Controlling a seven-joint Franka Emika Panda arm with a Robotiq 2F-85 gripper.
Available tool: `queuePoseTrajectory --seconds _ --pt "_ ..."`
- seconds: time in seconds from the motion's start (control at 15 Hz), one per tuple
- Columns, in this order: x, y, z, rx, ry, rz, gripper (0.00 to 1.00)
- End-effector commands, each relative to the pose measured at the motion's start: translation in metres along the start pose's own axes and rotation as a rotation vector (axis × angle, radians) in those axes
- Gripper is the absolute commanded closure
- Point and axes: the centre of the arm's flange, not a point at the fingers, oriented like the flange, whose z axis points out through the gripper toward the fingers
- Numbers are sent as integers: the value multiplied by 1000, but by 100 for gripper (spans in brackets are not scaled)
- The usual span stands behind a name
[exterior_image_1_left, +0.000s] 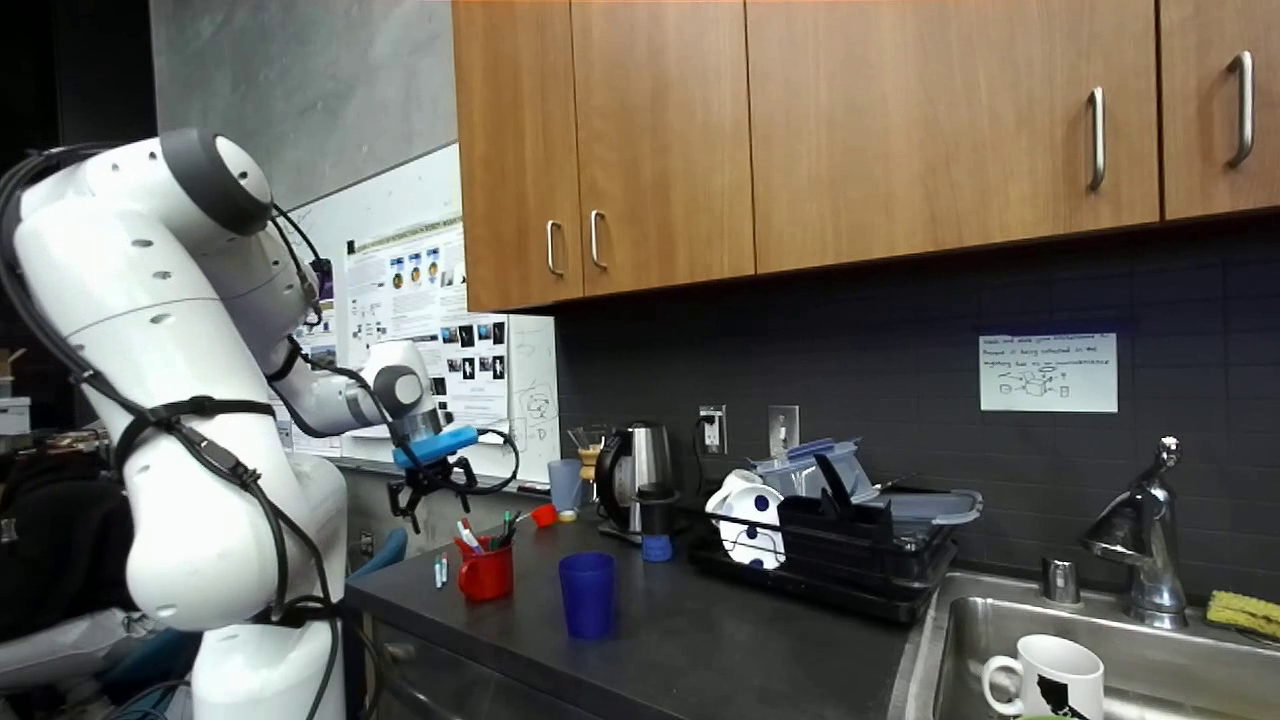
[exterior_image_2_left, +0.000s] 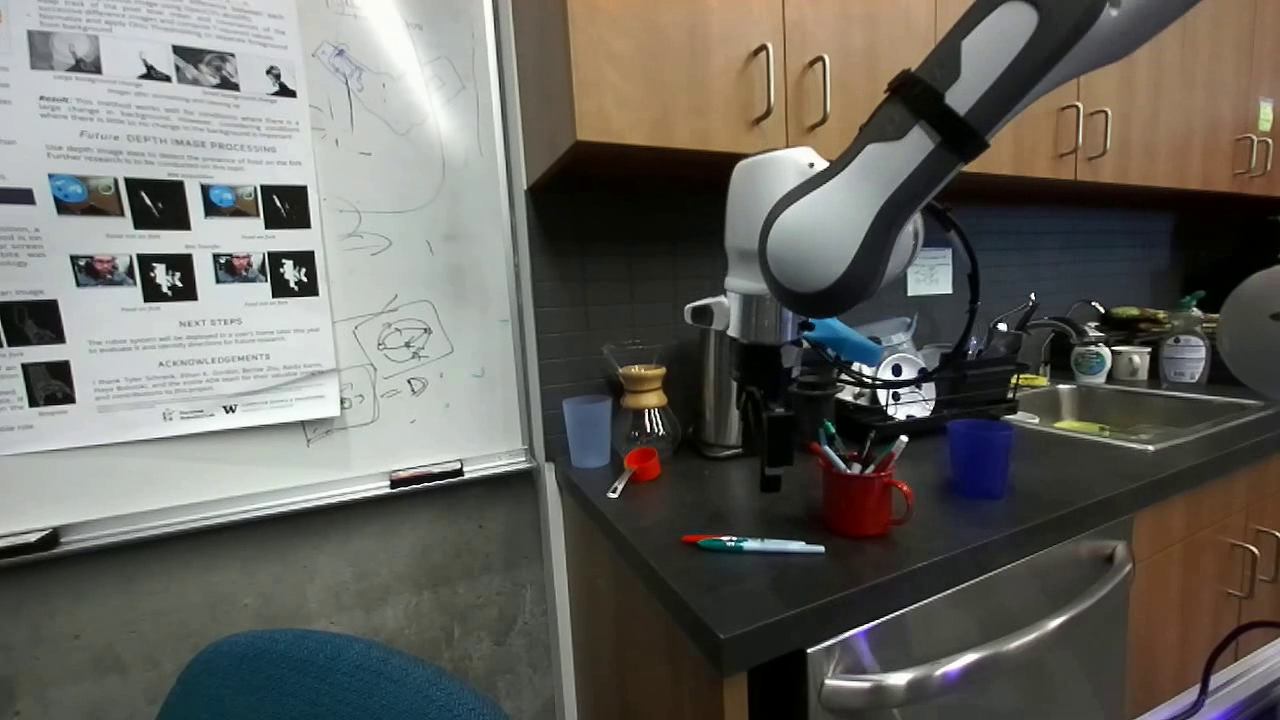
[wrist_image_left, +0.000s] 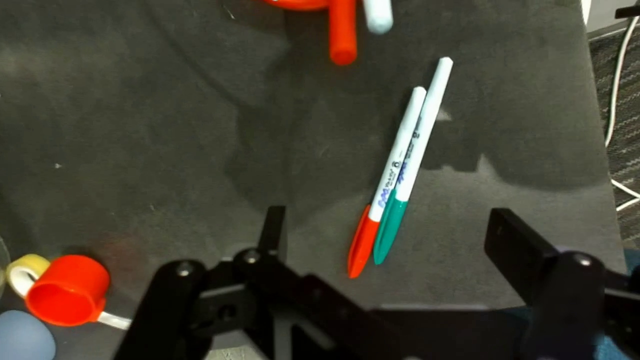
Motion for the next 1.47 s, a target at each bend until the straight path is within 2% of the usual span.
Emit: queuePoseTrajectory --seconds 0.0,0.27,0.53,1.0,1.13,1.4 --pt "11 16 26 74 19 -47 0" --pt "14 17 42 149 27 -37 0" --pt "17 11 53 178 29 -30 0" --pt "17 4 74 190 16 -4 0" --pt "21 2 83 155 4 -12 0" --pt "22 2 91 159 15 21 0"
